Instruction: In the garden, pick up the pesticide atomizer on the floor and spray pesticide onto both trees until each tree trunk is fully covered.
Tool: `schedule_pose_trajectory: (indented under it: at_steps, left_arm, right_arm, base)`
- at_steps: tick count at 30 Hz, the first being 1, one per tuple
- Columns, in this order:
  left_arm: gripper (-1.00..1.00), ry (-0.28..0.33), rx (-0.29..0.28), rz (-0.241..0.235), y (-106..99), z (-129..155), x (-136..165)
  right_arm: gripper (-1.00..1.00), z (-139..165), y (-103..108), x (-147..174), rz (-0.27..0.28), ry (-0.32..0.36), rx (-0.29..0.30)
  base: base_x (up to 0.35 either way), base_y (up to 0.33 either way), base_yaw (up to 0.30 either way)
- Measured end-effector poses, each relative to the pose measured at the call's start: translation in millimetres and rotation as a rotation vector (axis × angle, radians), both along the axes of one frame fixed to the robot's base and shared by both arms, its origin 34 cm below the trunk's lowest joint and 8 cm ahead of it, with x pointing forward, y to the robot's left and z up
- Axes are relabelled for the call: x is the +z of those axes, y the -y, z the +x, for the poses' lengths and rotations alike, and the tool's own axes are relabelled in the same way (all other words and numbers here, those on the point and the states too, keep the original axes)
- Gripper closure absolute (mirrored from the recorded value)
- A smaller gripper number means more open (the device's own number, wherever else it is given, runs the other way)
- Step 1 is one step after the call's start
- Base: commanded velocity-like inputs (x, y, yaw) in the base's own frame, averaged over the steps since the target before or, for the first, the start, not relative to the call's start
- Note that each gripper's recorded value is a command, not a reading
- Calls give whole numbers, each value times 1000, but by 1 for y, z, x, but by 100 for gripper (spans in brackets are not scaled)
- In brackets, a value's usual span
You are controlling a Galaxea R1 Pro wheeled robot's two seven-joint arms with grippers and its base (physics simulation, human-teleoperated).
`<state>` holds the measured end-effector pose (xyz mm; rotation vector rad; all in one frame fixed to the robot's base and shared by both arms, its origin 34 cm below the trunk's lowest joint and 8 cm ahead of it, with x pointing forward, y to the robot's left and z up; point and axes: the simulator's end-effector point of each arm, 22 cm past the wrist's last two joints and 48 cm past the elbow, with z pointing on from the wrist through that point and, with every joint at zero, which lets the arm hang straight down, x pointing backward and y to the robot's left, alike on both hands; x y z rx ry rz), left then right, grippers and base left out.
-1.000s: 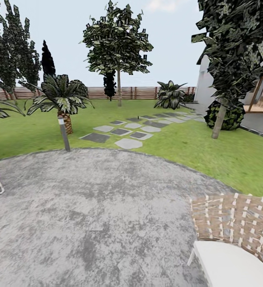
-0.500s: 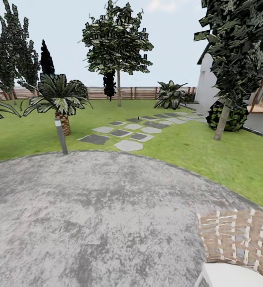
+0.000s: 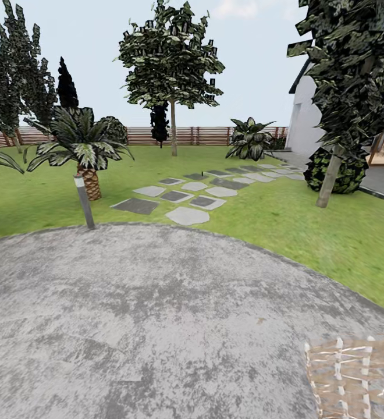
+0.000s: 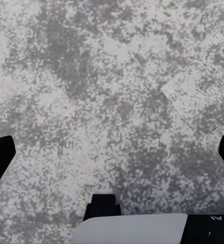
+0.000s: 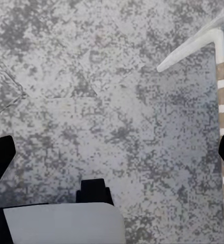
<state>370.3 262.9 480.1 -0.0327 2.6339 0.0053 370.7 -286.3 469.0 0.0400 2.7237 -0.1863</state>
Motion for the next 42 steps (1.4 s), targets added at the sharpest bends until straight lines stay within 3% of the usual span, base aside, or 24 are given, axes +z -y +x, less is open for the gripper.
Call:
schedule_pose_trajectory:
  at_steps: [42]
  left_arm:
    - [-100,0,2,2,-2,0,0]
  right_arm:
    - [-100,-1,0,0,0,-1,1]
  base:
    - [350,0,0]
